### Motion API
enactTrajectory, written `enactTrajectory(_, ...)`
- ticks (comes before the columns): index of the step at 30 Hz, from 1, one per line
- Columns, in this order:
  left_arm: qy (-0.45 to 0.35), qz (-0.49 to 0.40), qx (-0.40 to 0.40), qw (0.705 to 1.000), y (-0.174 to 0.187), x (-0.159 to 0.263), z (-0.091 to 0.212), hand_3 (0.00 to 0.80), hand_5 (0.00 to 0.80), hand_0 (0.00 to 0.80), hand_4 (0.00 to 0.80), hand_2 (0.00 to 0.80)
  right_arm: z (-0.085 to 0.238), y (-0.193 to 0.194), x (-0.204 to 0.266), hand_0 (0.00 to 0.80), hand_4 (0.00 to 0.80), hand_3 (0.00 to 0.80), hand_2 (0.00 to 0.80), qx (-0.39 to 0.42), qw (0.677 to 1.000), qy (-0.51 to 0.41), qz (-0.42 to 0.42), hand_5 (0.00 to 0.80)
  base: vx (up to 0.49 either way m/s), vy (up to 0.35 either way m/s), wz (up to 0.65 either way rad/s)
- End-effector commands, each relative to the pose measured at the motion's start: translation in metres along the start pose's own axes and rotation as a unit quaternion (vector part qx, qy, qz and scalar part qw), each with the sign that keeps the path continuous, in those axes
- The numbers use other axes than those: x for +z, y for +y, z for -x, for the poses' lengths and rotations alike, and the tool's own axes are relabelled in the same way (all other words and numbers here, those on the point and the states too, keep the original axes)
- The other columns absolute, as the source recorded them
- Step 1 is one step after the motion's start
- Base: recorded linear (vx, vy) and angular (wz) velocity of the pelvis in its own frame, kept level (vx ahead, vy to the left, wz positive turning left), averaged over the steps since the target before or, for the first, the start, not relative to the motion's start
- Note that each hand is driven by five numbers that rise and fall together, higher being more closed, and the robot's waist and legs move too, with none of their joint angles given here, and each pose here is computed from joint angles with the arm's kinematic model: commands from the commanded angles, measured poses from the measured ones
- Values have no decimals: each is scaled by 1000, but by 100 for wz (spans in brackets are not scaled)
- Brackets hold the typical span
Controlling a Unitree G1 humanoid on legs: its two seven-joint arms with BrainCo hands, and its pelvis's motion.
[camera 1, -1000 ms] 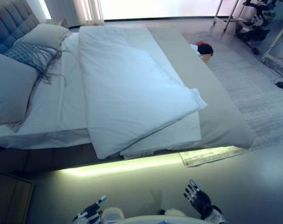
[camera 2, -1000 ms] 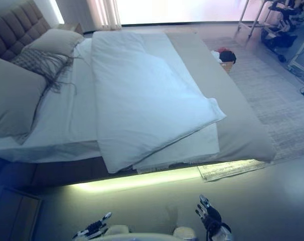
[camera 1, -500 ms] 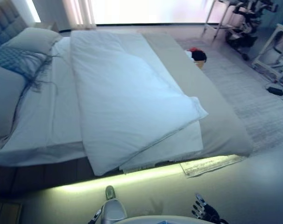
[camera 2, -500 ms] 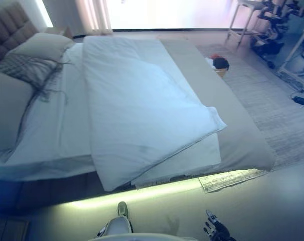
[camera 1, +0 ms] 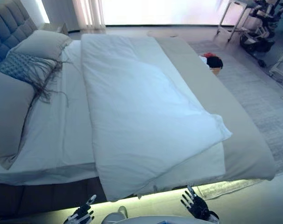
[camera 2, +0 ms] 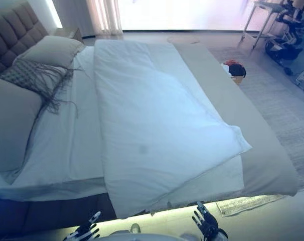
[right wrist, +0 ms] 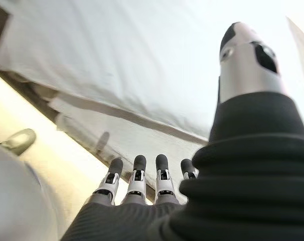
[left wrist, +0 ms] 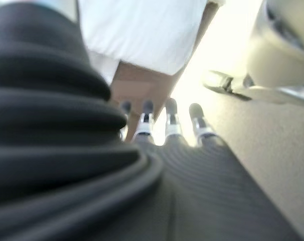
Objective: Make the bed neatly
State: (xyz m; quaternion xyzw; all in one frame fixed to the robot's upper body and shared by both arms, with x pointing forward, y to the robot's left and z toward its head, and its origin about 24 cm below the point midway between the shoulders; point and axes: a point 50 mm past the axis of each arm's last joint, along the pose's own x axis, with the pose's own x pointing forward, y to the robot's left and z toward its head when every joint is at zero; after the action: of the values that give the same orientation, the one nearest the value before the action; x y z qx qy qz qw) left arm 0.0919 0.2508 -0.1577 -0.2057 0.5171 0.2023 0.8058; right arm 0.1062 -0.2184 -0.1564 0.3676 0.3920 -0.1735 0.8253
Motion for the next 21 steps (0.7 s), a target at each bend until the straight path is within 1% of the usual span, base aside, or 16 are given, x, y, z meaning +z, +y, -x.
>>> enactTrajectory(1,-49,33,-21,998,-16,31,-4,0,0,0,0,0,-18,33,50,0,0,0,0,42,995,-86,-13,0,196,-212,82)
enactTrajectory(3,-31,47,-10,998,-12,10,-3,0,0,0,0,0,-15,26,47,0,0,0,0,20,996,-80,-21,0,323,-183,95)
enactTrajectory(5,-4,30,-12,999,-7,-7,-1,0,0,0,0,0,-12,17,46,0,0,0,0,6,995,-87,-45,0,335,-133,63)
enactTrajectory(8,18,19,4,1000,3,-21,2,0,0,0,0,0,-8,7,46,0,0,0,0,-20,994,-90,-62,0,271,-95,14)
enactTrajectory(12,31,2,5,1000,7,-26,4,0,0,0,0,0,-6,0,47,0,0,0,0,-56,989,-105,-90,0,178,-56,11)
enactTrajectory(16,35,-4,7,999,13,-29,6,0,0,0,0,0,-7,0,50,0,0,0,0,-74,985,-110,-114,0,123,-7,8)
enactTrajectory(19,33,-4,0,999,13,-29,6,0,0,0,0,0,-11,4,50,0,0,0,0,-83,987,-86,-109,0,60,23,6)
enactTrajectory(21,22,1,-8,1000,9,-23,5,0,0,0,0,0,-13,8,54,0,0,0,0,-78,987,-87,-111,0,-62,26,4)
